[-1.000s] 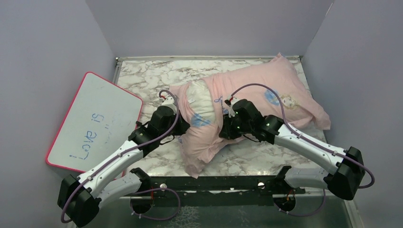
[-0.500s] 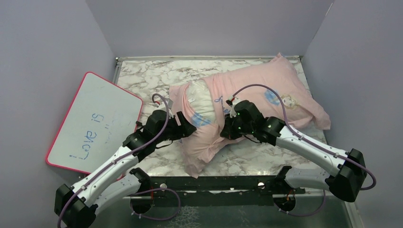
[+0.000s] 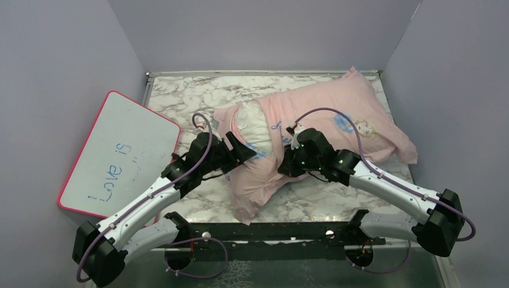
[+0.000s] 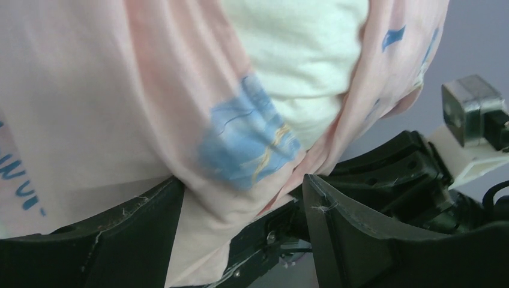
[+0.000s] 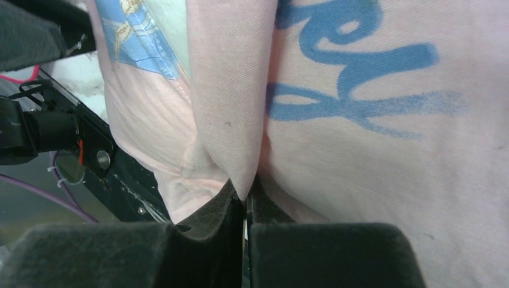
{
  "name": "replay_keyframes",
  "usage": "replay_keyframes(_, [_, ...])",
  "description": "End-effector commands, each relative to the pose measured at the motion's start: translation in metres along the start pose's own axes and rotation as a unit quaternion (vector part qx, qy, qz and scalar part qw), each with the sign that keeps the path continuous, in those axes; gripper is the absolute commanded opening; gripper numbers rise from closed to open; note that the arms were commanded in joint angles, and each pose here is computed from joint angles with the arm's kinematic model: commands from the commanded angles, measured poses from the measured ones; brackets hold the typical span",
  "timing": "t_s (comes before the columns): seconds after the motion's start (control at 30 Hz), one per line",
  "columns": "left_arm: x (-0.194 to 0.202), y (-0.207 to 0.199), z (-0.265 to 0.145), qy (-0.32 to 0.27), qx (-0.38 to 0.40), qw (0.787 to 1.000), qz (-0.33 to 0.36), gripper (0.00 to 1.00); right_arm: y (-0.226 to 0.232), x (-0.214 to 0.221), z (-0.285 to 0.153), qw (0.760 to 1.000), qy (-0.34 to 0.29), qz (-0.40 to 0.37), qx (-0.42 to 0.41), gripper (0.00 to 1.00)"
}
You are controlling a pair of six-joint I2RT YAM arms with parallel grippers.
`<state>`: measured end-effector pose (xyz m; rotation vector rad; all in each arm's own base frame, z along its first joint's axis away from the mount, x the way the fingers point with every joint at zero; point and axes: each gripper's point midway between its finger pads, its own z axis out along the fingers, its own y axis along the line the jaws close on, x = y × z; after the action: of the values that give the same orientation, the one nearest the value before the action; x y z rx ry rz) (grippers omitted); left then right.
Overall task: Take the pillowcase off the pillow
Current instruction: Remove the pillow from the pillowcase.
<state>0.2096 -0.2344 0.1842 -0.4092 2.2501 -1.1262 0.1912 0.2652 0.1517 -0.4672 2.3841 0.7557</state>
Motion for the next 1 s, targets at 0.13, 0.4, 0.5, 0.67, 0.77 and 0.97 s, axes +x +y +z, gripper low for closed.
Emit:
replay_keyframes(0.13, [-0.025,-0.041,0.032,-0.028,0.028,0.999,0.008,0.64,0.004,0.003,-0.003,1.000,-0.007,0.009,-0.017,0.08])
replay_keyframes(0.4, [0.004,0.024,0.036,0.024,-0.077,0.993,0.090,0.00,0.017,-0.026,-0.023,0.998,-0.048,-0.017,-0.029,0.17])
replay_keyframes(0.5, [0.018,0.039,0.032,0.044,-0.080,0.992,0.086,0.00,0.034,-0.044,-0.035,0.995,-0.074,-0.031,-0.060,0.35])
replay_keyframes(0.67, [0.032,0.045,0.029,0.059,-0.076,0.991,0.091,0.00,0.038,-0.058,-0.027,0.996,-0.072,-0.030,-0.052,0.50])
replay_keyframes(0.77, [0.033,0.042,0.027,0.056,-0.067,0.992,0.091,0.00,0.010,-0.053,-0.011,0.998,-0.048,-0.009,0.030,0.49])
replay_keyframes(0.97, [0.037,0.048,0.021,0.056,-0.063,0.992,0.090,0.00,-0.020,-0.048,-0.008,0.993,-0.047,-0.001,0.109,0.18])
